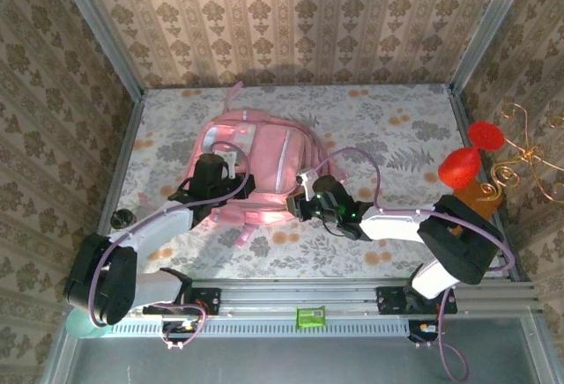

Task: Pack the student bag

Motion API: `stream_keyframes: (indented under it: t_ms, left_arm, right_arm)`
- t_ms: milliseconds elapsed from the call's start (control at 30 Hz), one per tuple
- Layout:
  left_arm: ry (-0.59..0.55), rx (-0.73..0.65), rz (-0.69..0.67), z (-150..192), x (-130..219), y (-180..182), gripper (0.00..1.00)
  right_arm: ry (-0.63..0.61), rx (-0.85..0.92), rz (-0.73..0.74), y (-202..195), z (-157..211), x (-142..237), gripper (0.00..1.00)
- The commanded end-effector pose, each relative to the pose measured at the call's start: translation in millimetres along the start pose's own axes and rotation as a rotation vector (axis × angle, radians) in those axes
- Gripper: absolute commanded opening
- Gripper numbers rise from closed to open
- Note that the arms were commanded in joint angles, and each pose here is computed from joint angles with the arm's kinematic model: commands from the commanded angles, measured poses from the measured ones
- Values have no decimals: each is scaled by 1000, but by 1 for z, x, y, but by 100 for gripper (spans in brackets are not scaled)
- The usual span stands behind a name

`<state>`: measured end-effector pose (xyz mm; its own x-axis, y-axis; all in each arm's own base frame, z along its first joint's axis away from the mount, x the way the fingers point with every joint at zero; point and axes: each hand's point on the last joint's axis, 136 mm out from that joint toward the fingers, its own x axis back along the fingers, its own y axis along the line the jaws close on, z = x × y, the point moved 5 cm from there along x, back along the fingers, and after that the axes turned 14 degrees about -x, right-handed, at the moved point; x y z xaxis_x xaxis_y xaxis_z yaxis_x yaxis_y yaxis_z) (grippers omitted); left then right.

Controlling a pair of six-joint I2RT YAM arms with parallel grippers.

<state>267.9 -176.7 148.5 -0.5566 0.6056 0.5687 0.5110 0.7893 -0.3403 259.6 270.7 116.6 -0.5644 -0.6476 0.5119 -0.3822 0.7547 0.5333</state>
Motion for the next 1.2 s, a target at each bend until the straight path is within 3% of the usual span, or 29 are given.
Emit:
stream_keyframes:
  t_ms: [0, 400, 667, 967, 1167]
  left_arm:
    - [18, -20, -32, 7, 4, 7, 0]
    - [11, -19, -32, 5, 5, 6, 0]
    - [12, -15, -35, 5, 6, 6, 0]
    - [7, -12, -57, 3, 6, 8, 0]
    - [-4, -18, -109, -2, 12, 15, 0]
  right_arm:
    - [-62, 30, 39, -9, -9, -4, 24]
    - [-57, 1, 74, -27, 11, -15, 23]
    - [-66, 21, 84, -27, 18, -17, 30]
    - [-94, 44, 118, -30, 15, -4, 2]
    - [-116, 32, 228, -41, 10, 13, 0]
